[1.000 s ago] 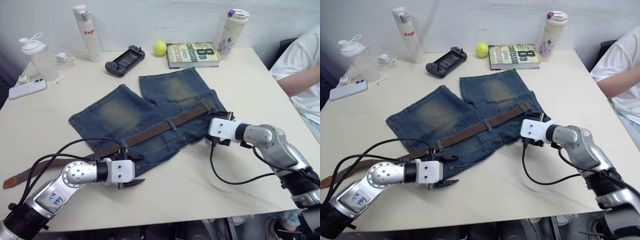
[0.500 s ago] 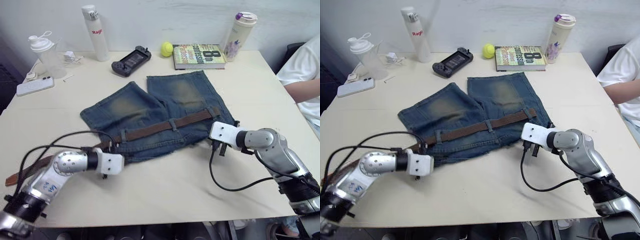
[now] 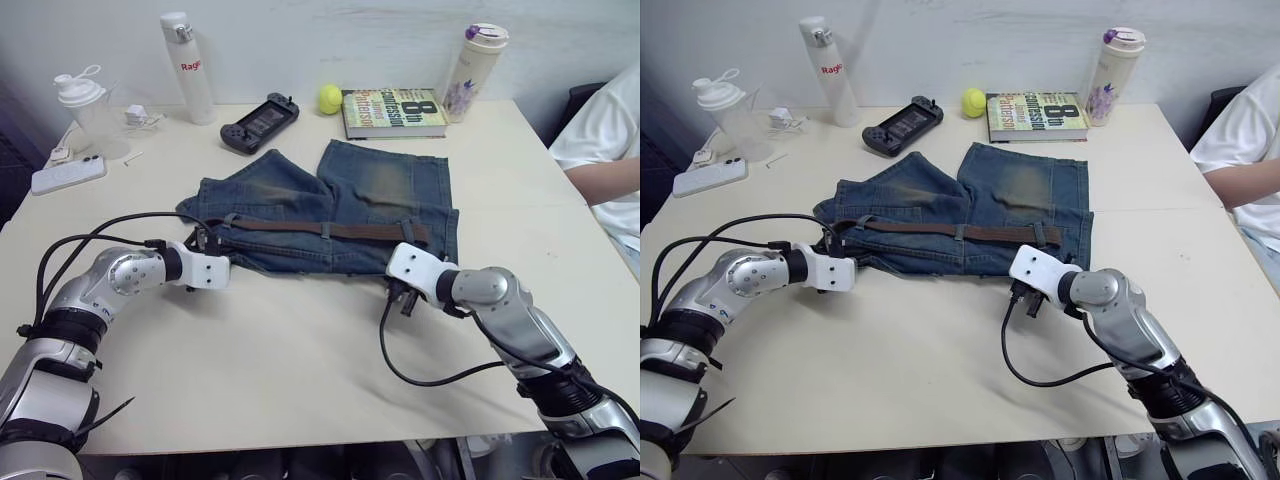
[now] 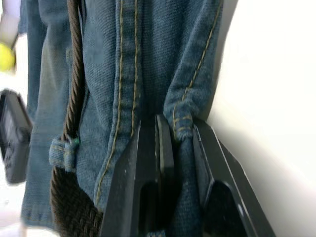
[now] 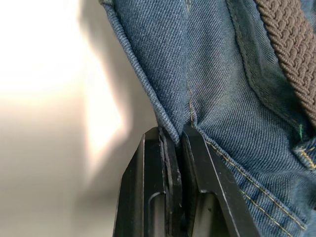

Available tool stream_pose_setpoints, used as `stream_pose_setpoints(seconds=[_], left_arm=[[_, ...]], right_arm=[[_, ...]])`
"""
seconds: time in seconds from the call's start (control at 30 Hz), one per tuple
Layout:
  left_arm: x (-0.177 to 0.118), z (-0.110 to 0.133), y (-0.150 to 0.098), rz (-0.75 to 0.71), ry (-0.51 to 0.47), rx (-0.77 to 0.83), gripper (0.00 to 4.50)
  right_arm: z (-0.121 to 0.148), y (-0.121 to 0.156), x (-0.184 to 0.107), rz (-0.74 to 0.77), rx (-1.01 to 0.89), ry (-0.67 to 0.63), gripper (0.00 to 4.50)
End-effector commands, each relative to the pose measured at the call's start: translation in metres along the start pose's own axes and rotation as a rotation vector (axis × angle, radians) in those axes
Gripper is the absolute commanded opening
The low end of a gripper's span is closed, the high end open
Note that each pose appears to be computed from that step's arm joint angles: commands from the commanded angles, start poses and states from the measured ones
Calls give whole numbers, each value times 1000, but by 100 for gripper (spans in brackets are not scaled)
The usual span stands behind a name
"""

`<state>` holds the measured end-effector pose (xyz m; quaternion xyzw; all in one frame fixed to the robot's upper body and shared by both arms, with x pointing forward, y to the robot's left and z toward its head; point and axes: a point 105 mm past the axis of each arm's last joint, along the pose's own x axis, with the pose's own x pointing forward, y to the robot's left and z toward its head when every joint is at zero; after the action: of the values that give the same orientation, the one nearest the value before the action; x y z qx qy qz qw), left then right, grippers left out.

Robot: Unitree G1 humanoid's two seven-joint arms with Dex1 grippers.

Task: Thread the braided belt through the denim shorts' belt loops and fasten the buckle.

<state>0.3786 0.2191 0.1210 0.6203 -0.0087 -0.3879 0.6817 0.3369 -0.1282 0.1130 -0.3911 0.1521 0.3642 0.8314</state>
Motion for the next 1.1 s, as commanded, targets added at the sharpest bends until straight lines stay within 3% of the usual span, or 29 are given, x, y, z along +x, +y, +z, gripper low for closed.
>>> stream_pose_setpoints(seconds=[0.03,0.13,0.23,0.33,0.47,0.57,0.67,0.77,0.9,1.1], left_arm=[[-5,-5,-19,-60,-19,-189,61],[-6,9,-21,-81,-99,-240,61],[-9,29,-25,-95,-206,-365,153],[-12,34,-24,-97,-240,-487,284],[-27,40,-7,-110,-325,-667,450],[-48,35,17,-139,-390,-853,450],[-57,22,49,-76,-415,-982,450],[-51,6,61,-28,-378,-1053,450],[-30,-7,58,-42,-321,-1147,450],[-6,-8,55,-62,-291,-1264,450]], right_arm=[[-23,3,3,-8,11,86,3],[-29,-3,0,-29,2,100,3],[-39,-22,-8,-75,-18,127,0],[-42,-34,-12,-98,-48,125,0],[-27,-37,-18,-53,94,20,164],[-9,-51,-41,-16,221,-80,311],[7,-77,-61,-16,328,-158,442],[12,-107,-60,-82,441,-185,447],[1,-146,-41,-183,638,-171,447],[-4,-145,-17,-69,772,-174,447]])
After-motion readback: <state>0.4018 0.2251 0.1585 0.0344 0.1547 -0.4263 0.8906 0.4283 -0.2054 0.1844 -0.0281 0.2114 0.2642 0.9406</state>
